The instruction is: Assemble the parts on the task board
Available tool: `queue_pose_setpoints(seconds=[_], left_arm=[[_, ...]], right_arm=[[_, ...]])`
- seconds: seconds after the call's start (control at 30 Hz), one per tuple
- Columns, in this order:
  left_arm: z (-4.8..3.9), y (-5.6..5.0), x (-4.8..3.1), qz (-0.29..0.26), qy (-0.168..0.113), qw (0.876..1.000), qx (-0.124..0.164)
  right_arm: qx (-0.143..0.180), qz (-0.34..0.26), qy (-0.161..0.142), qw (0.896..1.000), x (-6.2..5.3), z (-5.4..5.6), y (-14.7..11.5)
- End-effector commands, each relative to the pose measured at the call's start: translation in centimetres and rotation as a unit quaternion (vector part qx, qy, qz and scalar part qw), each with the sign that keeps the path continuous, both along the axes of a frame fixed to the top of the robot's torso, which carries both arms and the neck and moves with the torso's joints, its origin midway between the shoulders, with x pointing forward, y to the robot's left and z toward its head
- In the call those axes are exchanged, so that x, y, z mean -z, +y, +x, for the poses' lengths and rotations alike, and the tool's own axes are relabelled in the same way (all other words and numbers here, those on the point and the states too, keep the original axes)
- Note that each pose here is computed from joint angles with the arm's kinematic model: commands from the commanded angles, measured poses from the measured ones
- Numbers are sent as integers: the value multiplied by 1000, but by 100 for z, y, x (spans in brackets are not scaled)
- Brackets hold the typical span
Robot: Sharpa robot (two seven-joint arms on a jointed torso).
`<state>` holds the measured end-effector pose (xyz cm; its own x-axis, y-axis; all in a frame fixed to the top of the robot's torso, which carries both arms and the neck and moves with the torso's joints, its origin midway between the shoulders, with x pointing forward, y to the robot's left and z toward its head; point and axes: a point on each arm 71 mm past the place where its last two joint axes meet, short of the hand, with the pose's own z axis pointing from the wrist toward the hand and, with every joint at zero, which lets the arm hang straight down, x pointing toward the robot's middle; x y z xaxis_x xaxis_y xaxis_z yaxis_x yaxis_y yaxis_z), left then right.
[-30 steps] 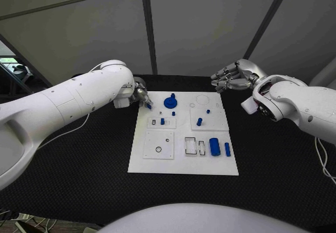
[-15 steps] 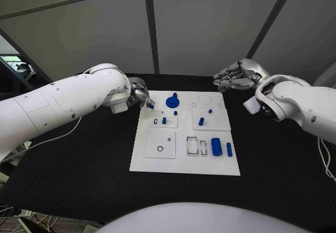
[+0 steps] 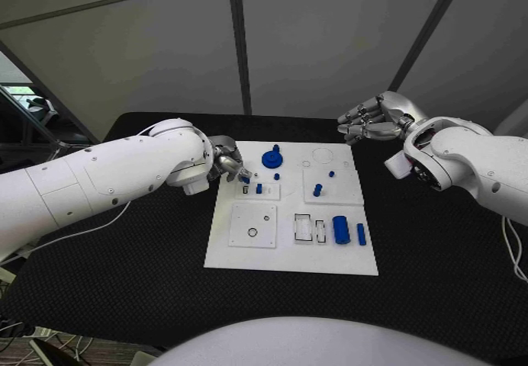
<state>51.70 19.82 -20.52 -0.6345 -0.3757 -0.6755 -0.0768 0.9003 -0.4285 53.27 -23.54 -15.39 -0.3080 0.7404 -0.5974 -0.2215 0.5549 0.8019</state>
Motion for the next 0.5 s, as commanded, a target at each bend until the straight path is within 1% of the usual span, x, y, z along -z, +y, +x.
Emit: queue_pose_setpoints(seconds=[0.03, 0.2, 0.5], left_arm=[[-21, -4, 13, 5, -7, 1000, -8], [-51, -17, 49, 10, 2, 1000, -3], [-65, -22, 84, 36, 7, 999, 9]], right_arm=[[-5, 1, -3, 1000, -15, 1, 12], [-5, 1, -3, 1000, -14, 1, 13], [-5, 1, -2, 1000, -13, 2, 18]])
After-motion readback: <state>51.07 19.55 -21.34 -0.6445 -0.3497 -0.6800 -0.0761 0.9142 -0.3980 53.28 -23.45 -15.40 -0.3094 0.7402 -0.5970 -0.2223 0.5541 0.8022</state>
